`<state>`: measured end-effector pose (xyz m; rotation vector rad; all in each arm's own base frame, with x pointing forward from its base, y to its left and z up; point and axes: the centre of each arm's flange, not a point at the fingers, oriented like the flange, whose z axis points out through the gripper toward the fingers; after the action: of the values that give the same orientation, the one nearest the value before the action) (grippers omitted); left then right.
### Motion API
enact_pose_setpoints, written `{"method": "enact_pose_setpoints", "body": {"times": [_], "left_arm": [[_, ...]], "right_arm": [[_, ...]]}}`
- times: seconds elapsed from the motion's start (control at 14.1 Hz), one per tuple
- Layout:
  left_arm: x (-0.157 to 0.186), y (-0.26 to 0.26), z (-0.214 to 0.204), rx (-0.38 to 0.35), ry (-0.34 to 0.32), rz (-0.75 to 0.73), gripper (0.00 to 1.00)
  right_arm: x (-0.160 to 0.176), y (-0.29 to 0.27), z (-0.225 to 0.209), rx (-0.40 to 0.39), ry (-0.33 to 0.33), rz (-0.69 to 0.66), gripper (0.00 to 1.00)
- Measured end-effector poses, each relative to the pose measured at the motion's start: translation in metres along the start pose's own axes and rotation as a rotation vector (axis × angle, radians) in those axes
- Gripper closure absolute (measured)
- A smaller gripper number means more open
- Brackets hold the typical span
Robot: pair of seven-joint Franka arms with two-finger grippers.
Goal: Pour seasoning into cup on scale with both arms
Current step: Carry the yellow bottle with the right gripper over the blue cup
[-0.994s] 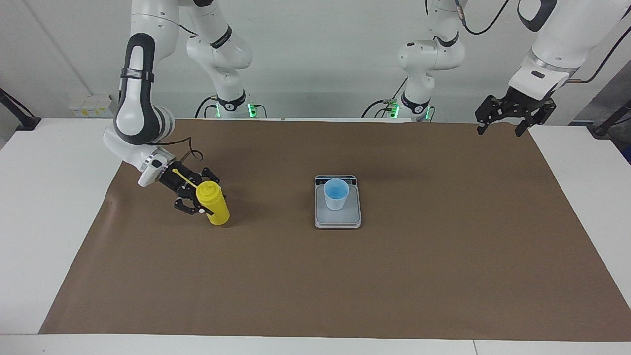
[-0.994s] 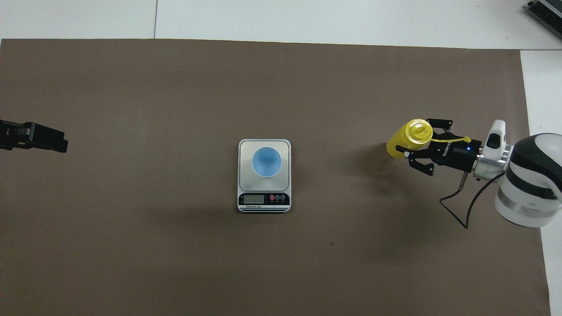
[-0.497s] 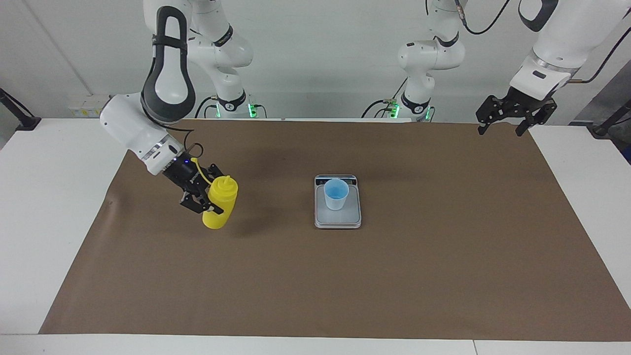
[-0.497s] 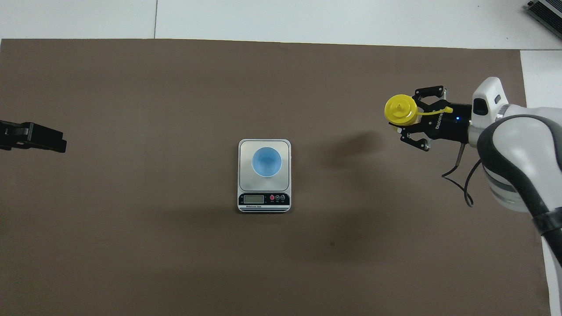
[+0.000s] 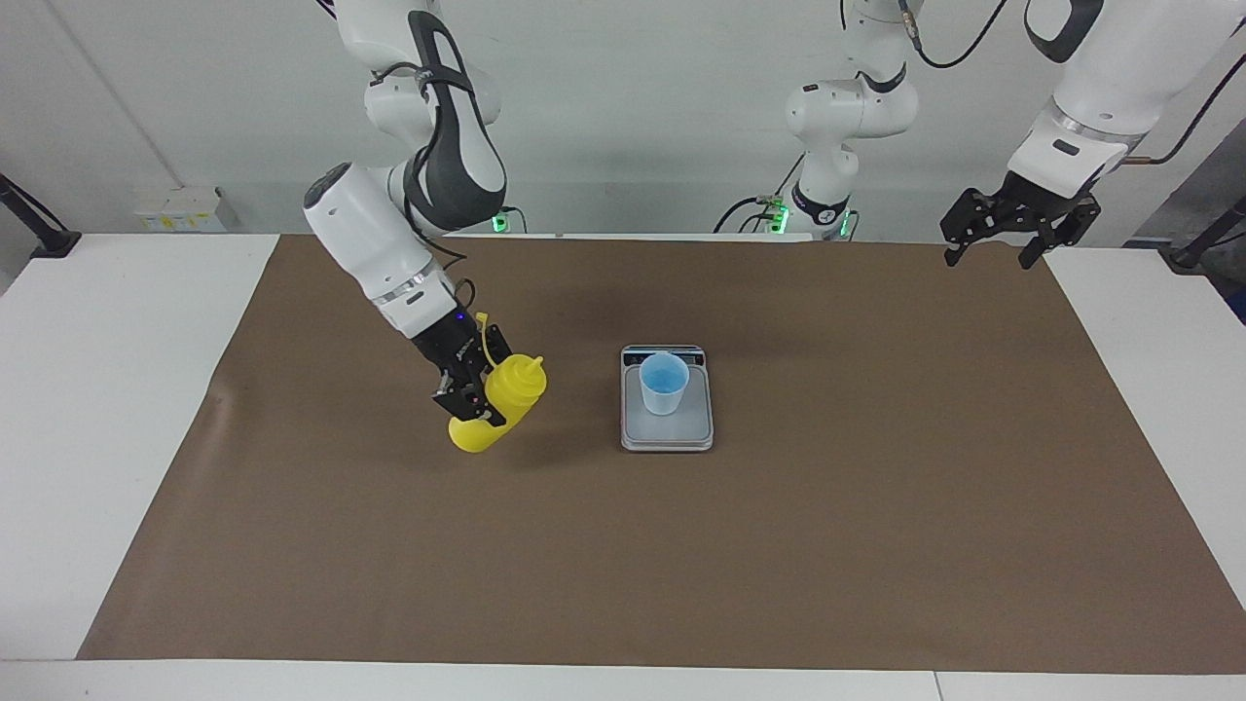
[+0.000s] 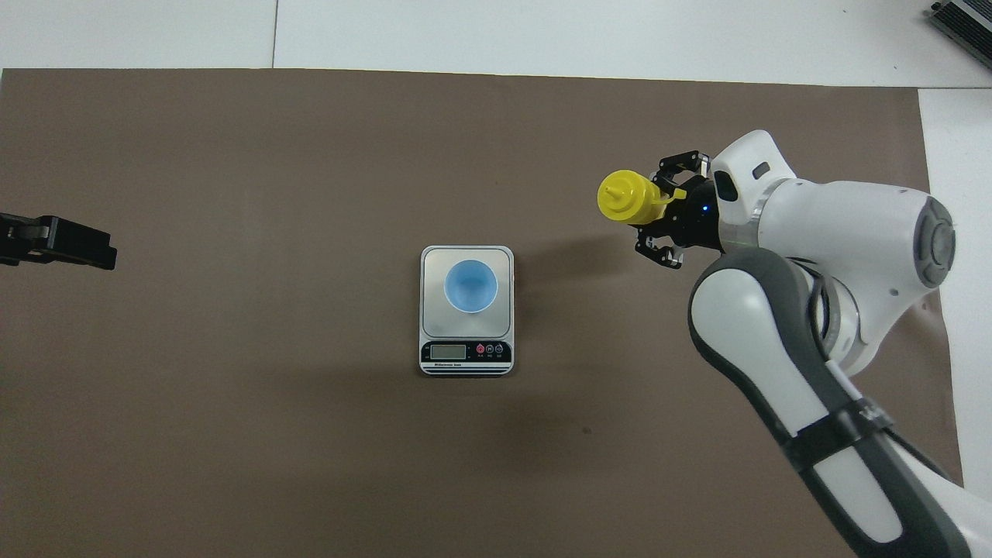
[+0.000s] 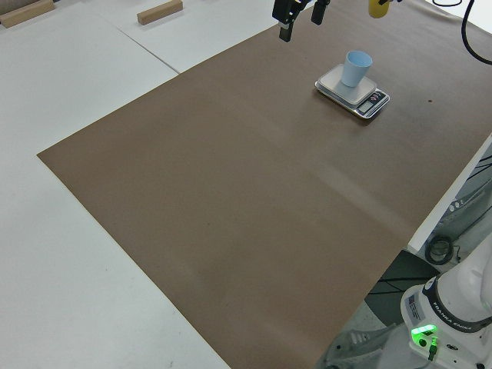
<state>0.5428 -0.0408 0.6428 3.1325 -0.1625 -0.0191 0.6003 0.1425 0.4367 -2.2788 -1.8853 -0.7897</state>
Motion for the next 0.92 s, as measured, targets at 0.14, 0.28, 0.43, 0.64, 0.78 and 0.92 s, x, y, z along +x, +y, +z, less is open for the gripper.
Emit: {"method": "enact_pose_setpoints", "body": {"times": [0.14,0.28,0.43,0.64,0.78,0.92], "left_arm": [[0.0,0.0,0.0,0.0,0.0,0.0,0.0],[0.0,0.0,0.0,0.0,0.0,0.0,0.0],[0.0,0.0,0.0,0.0,0.0,0.0,0.0],[0.0,0.0,0.0,0.0,0.0,0.0,0.0],[0.0,0.0,0.0,0.0,0.0,0.0,0.0],[0.0,0.0,0.0,0.0,0.0,0.0,0.0]], "right_arm": [[0.029,-0.016,0.011,-0.013,-0.125,0.02,0.52],[0.059,-0.034,0.02,-0.043,-0.212,0.007,0.52],[0.082,-0.05,0.025,-0.072,-0.264,-0.065,0.52],[0.103,-0.054,0.029,-0.083,-0.295,-0.119,0.52],[0.123,-0.059,0.034,-0.113,-0.346,-0.23,0.52],[0.137,-0.07,0.041,-0.137,-0.397,-0.318,0.52]]}}
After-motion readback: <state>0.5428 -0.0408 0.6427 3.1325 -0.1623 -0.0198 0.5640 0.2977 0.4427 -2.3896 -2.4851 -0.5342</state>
